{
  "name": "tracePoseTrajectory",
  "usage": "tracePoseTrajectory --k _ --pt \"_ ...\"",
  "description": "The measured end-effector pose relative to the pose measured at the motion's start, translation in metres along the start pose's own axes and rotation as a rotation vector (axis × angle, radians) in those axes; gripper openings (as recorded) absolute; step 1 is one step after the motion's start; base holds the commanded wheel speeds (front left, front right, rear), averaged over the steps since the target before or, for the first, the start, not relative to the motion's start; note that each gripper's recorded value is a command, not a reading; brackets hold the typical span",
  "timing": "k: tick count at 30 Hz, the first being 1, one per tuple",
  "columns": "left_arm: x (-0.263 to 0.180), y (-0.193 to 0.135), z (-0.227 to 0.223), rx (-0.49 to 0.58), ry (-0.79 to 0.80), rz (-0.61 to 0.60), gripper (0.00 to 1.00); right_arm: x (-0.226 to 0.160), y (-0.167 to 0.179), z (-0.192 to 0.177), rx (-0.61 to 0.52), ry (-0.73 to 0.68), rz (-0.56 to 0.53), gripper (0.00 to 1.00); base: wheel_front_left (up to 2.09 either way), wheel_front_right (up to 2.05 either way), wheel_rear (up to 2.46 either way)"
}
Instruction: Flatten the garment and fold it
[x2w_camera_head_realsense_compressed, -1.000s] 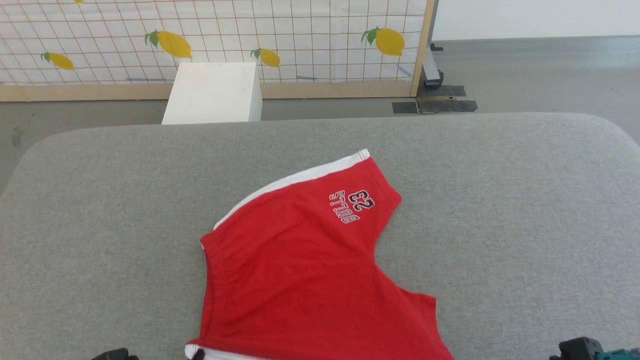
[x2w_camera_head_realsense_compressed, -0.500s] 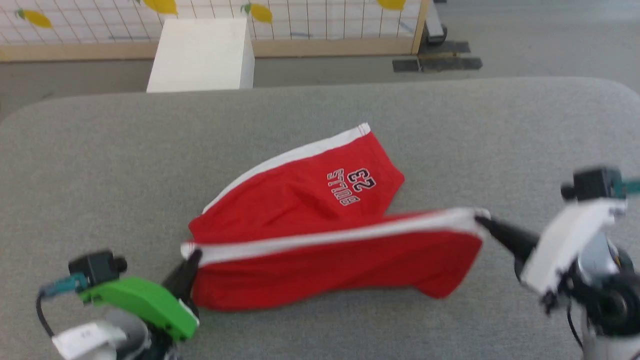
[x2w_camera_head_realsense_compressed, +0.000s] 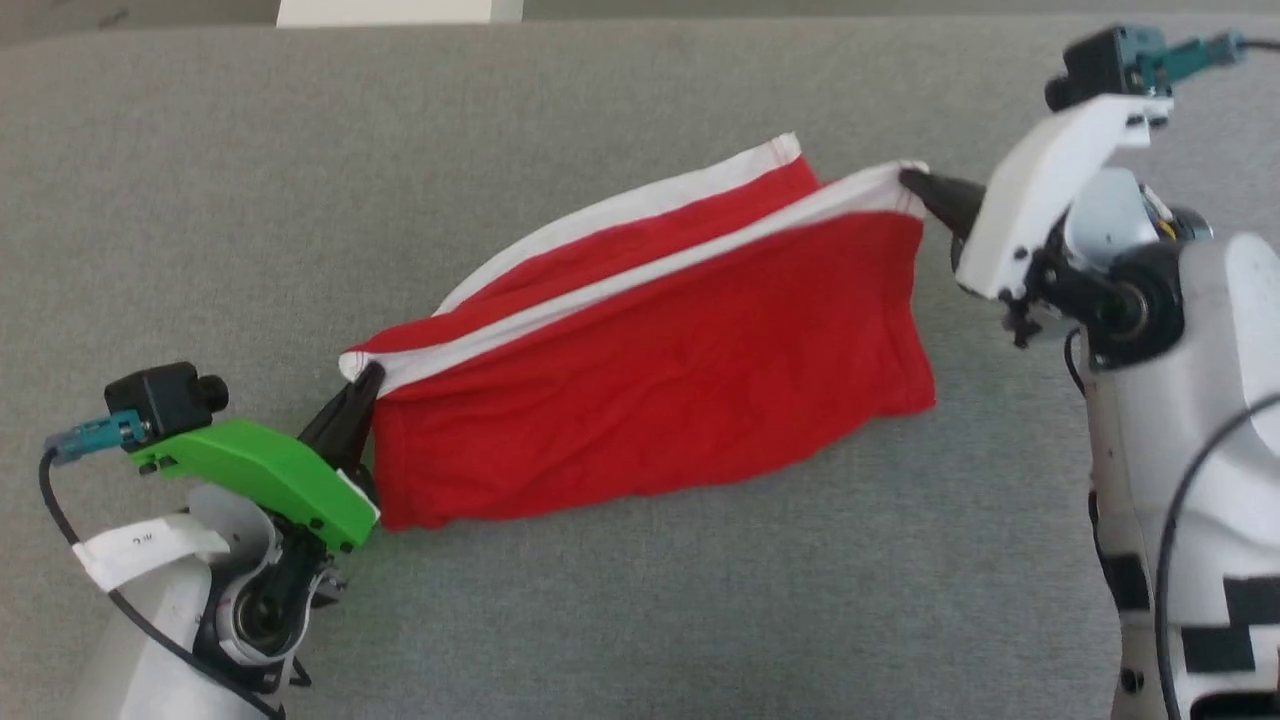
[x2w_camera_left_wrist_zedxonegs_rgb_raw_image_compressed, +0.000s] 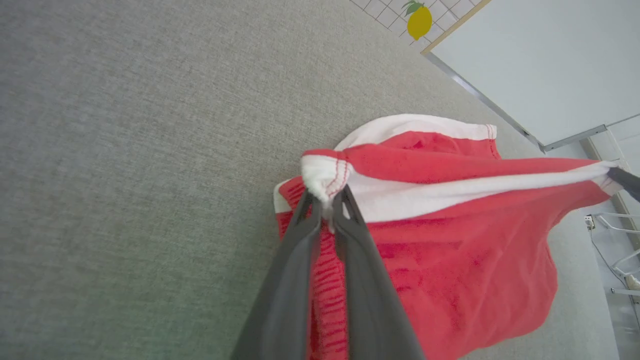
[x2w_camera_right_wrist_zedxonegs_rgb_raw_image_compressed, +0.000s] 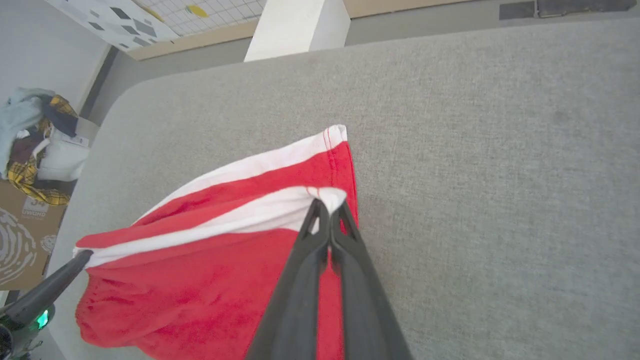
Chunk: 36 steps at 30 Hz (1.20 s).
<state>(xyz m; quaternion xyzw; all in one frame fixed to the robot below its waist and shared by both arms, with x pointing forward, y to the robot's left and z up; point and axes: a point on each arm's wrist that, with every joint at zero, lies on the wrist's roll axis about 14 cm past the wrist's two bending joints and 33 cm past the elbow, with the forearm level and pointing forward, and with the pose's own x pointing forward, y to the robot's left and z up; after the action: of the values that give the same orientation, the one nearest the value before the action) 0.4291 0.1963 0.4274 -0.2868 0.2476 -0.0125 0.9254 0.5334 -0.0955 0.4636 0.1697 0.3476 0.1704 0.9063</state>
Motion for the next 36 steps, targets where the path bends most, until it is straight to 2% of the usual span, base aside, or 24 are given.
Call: tracePoseTrajectory --k 12,22,23,24,25,26,33,36 --pt "0.015 0.038 0.001 -0.031 -0.003 0.080 0.00 0.088 0.006 -0.018 -0.039 0.109 -0.004 0.00 0.00 0.00 0.00" --pt "0.029 0.043 -0.006 -0.037 0.021 0.075 0.00 0.126 0.008 -0.034 -0.074 0.163 -0.005 0.00 0.00 0.00 0.00" --pt "0.030 0.043 -0.007 -0.042 0.023 0.073 0.03 0.128 0.010 -0.034 -0.071 0.161 0.002 0.02 0.00 0.00 0.00" --pt "0.030 0.042 -0.008 -0.048 0.025 0.070 0.58 0.128 0.012 -0.037 -0.069 0.164 0.009 0.44 0.00 0.00 0.00" --pt "0.031 0.042 -0.008 -0.051 0.026 0.067 1.00 0.128 0.014 -0.039 -0.072 0.171 0.014 0.87 0.00 0.00 0.00" --pt "0.031 0.041 -0.008 -0.051 0.026 0.064 1.00 0.128 0.014 -0.040 -0.072 0.170 0.016 1.00 0.00 0.00 0.00" --pt "0.027 0.032 0.017 -0.051 -0.080 0.036 1.00 0.118 0.032 -0.019 -0.041 0.058 0.060 1.00 0.00 0.00 0.00" --pt "0.016 0.026 0.045 0.014 -0.204 0.028 1.00 0.106 0.035 0.004 -0.055 -0.048 0.057 1.00 0.00 0.00 0.00"
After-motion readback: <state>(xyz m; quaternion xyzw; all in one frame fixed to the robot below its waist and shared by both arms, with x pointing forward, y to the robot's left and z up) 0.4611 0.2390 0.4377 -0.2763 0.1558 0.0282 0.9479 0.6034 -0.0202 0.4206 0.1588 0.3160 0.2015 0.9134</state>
